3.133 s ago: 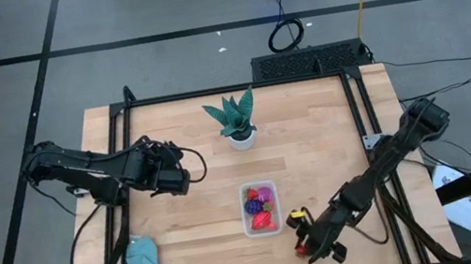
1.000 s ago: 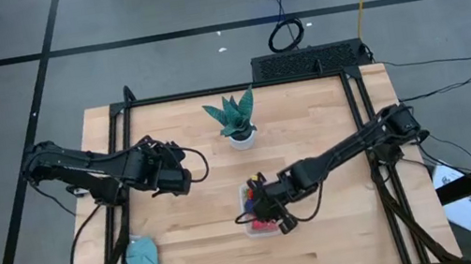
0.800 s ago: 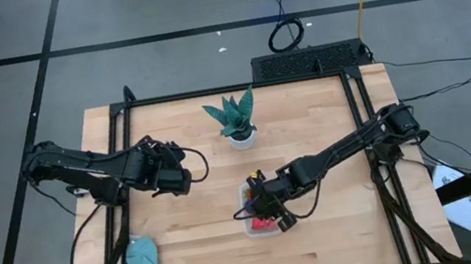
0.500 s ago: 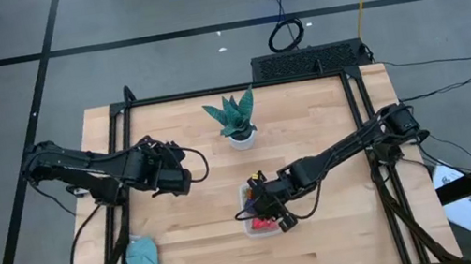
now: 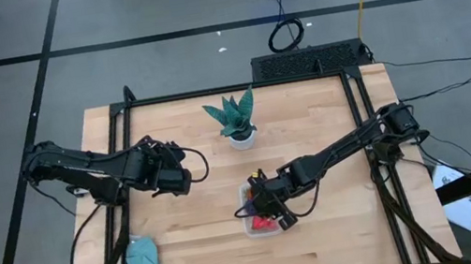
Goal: Pick and placing Produce into tupperware
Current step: Put the red strawberry into the transparent bin
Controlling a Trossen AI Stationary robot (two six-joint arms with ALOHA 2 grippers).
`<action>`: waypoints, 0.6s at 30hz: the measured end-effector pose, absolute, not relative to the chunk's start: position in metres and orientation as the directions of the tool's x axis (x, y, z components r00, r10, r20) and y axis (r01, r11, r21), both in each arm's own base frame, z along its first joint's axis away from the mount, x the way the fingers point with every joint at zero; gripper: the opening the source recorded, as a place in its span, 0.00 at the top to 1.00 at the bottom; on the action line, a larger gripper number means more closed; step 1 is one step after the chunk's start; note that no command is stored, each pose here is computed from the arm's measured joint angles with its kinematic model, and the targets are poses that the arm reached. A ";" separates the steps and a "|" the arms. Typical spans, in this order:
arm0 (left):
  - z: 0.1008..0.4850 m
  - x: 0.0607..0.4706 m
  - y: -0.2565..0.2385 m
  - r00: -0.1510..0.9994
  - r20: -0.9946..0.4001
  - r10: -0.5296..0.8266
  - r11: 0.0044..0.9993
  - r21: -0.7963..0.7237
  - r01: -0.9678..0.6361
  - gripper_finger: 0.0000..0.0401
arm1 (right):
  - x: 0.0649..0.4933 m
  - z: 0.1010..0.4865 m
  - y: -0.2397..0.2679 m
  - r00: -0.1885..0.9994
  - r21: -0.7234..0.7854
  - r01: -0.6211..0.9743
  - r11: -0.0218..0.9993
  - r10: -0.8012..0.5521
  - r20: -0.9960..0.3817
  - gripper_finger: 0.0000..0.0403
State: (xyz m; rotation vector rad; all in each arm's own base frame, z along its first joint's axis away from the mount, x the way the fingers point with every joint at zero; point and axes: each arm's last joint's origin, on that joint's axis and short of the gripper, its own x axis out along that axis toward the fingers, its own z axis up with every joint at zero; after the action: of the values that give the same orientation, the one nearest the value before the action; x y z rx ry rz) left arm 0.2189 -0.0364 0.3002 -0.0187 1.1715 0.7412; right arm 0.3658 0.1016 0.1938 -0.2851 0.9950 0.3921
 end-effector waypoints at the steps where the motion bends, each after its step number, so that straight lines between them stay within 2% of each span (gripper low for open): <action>1: 0.300 0.219 -0.036 0.184 -0.837 0.516 0.766 0.355 -0.535 0.44 | 0.366 0.194 0.102 0.481 -0.054 -0.445 0.894 0.188 -0.856 0.65; 10: 0.300 0.219 -0.036 0.183 -0.837 0.516 0.766 0.355 -0.536 0.44 | 0.368 0.191 0.095 0.477 -0.052 -0.430 0.901 0.178 -0.861 0.65; 18: 0.300 0.219 -0.036 0.183 -0.838 0.513 0.767 0.352 -0.537 0.44 | 0.372 0.170 0.096 0.426 -0.045 -0.439 0.897 0.164 -0.889 0.65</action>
State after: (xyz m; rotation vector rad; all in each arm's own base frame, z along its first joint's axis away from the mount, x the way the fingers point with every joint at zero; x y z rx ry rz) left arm 0.2189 -0.0365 0.3002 -0.0237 1.1722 0.7409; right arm 0.3718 0.0957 0.1704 -0.2887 1.0680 0.3834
